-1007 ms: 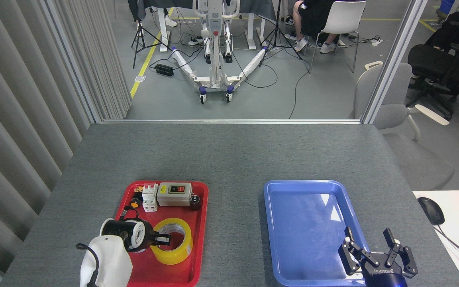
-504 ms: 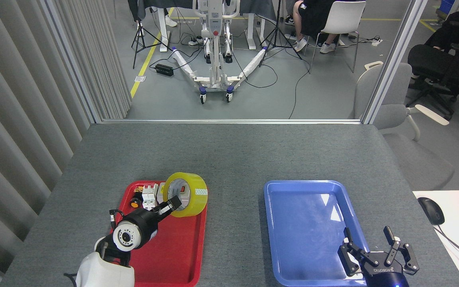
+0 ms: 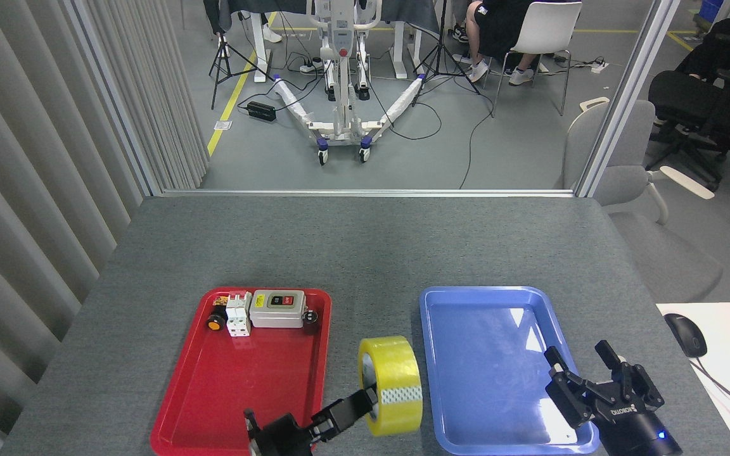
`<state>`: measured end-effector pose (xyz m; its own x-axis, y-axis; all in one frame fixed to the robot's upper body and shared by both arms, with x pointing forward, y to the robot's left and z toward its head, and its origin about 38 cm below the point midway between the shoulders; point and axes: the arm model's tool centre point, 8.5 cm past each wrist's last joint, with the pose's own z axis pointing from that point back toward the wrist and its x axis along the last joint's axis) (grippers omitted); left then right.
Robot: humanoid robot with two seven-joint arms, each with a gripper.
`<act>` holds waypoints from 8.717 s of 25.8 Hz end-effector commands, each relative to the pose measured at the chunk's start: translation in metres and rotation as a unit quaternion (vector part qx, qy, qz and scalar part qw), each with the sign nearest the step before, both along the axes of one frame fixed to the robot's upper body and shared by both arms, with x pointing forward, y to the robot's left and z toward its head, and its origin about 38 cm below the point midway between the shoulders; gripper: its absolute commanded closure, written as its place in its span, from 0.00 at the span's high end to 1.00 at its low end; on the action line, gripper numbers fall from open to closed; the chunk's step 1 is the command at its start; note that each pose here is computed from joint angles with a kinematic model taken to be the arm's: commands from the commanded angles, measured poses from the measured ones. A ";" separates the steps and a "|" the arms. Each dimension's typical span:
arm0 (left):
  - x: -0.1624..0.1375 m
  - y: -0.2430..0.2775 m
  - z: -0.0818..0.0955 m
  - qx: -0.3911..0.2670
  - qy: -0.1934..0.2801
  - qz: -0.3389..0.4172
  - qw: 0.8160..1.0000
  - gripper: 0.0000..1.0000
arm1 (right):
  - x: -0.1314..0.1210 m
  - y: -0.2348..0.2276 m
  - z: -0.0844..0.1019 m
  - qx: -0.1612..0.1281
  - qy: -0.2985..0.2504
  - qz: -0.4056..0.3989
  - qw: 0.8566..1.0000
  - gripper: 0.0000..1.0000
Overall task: Place and move tape with both arms
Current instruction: 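Lift the tape and carry it toward the blue tray with left gripper, then move the right gripper toward the tape held by the left gripper, then grasp the tape roll with the right gripper beside the left gripper, then release the tape from the left gripper and retract the left arm, then lower the tape into the blue tray with the right gripper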
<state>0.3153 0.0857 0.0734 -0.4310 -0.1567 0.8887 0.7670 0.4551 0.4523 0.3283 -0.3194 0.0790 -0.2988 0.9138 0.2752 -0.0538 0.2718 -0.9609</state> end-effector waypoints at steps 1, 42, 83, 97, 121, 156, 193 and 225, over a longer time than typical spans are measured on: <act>-0.030 -0.025 -0.004 -0.017 -0.016 -0.069 0.997 0.00 | -0.008 0.009 0.011 0.076 0.022 0.115 0.990 1.00; -0.055 -0.048 -0.009 -0.030 -0.033 -0.169 0.985 0.00 | -0.049 0.047 0.029 -0.038 0.093 0.395 0.913 0.95; -0.003 -0.030 -0.006 -0.035 -0.038 -0.143 0.988 0.00 | -0.017 0.108 0.041 -0.023 0.021 0.408 0.912 0.99; 0.003 -0.030 -0.009 -0.036 -0.036 -0.146 0.988 0.00 | -0.008 0.139 0.033 -0.026 0.017 0.425 0.905 0.99; 0.001 -0.028 -0.010 -0.034 -0.046 -0.150 0.987 0.00 | 0.001 0.129 0.023 -0.054 0.038 0.419 0.906 0.47; 0.015 0.000 -0.013 -0.039 -0.047 -0.098 0.993 1.00 | -0.004 0.119 0.025 -0.022 0.033 0.399 0.916 0.20; 0.031 0.101 -0.001 0.454 -0.196 0.439 0.750 1.00 | 0.120 -0.006 -0.005 -0.080 0.424 -0.069 0.899 0.10; 0.015 0.104 -0.016 0.432 -0.275 0.431 0.743 1.00 | 0.159 0.035 -0.051 -0.090 0.540 -0.111 0.829 0.66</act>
<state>0.3292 0.1870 0.0568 -0.0978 -0.9927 0.0708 -0.0474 0.0757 0.9960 0.4853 -0.2854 0.0267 0.2114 0.9698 0.1219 -0.8837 0.2429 -0.4000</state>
